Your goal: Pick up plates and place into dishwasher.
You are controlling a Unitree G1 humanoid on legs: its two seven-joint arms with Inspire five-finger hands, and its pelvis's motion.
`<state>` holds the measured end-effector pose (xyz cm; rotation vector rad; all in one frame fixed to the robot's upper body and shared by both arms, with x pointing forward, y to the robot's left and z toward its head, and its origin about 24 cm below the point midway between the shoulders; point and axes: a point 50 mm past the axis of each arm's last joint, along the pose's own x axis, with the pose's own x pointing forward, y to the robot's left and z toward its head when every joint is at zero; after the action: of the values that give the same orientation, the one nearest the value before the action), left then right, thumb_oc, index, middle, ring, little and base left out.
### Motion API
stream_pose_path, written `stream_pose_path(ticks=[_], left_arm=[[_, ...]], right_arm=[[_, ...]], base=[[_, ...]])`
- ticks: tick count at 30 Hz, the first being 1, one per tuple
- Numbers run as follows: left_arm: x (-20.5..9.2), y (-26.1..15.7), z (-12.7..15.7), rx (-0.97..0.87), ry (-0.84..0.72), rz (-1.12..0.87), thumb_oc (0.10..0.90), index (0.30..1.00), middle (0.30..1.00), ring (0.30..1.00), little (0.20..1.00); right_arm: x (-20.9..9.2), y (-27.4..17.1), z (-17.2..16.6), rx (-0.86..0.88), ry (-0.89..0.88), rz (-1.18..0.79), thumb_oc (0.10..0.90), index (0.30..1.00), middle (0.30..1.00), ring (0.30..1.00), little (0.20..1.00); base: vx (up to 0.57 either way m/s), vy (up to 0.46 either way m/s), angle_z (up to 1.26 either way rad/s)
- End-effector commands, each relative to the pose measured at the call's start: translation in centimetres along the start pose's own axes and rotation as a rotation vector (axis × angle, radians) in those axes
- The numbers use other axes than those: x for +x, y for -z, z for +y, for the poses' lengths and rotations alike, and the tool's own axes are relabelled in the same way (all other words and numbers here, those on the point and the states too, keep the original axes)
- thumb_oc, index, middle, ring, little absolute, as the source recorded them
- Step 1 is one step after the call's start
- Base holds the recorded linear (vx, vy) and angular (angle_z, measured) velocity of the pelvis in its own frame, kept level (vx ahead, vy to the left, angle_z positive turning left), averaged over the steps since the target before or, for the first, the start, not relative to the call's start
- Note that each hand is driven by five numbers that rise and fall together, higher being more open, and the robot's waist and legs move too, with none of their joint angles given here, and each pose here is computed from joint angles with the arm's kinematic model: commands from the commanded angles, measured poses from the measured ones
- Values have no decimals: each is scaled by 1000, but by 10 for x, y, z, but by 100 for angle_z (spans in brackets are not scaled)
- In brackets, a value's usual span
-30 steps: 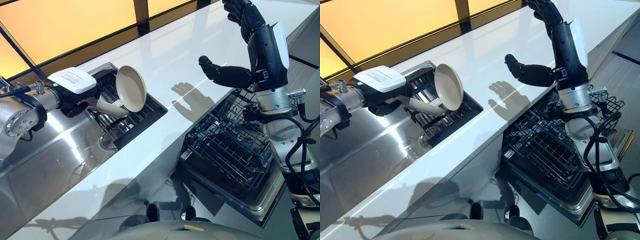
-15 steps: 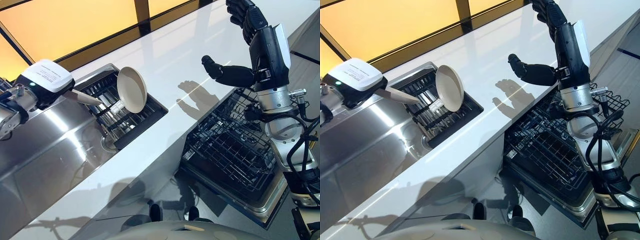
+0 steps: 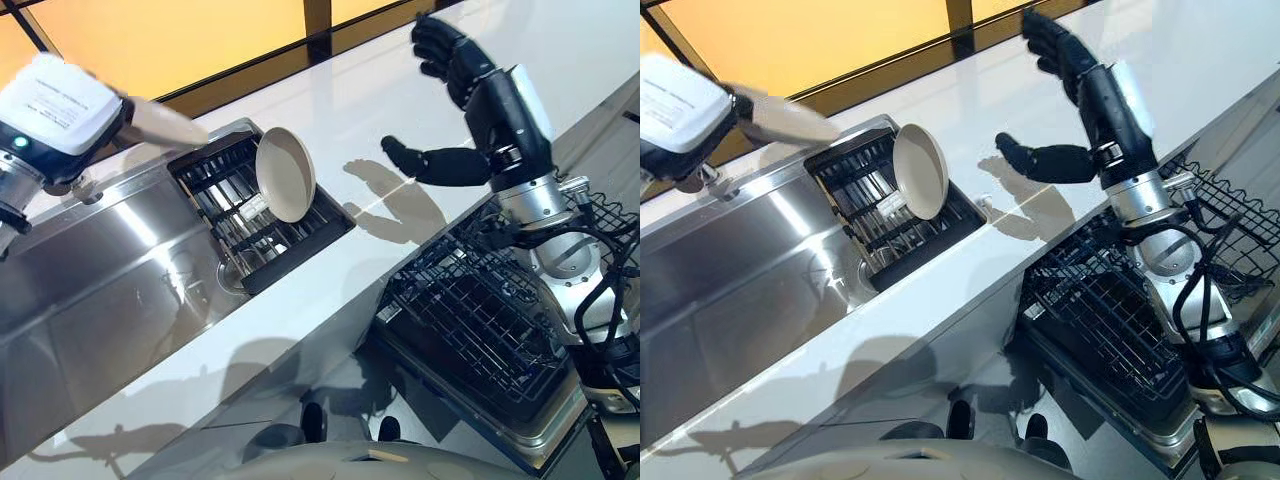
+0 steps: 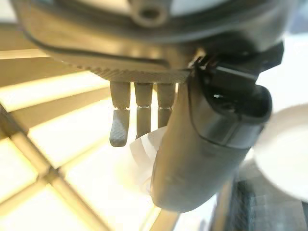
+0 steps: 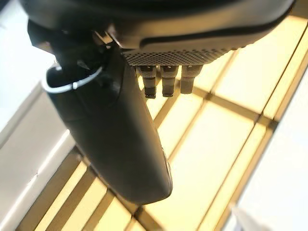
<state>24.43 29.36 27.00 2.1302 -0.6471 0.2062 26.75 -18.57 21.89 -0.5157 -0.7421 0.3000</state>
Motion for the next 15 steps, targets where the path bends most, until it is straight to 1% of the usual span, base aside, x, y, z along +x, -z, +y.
stream_pose_path(ticks=[1, 8, 15], left_arm=[[13, 40, 75, 43, -422, 152, 100, 300, 300, 300, 200], [23, 21, 80, -118, -519, 102, 100, 300, 300, 300, 200], [35, -1, 72, -303, -513, 33, 100, 300, 300, 300, 200]], right_arm=[[33, -68, -11, -152, -7, -378, 800, 900, 900, 900, 900], [42, -75, -2, -224, -94, -400, 800, 900, 900, 900, 900], [52, -80, 8, -243, -97, -429, 800, 900, 900, 900, 900]], base=[[9, 6, 10], [0, 0, 0], [0, 0, 0]])
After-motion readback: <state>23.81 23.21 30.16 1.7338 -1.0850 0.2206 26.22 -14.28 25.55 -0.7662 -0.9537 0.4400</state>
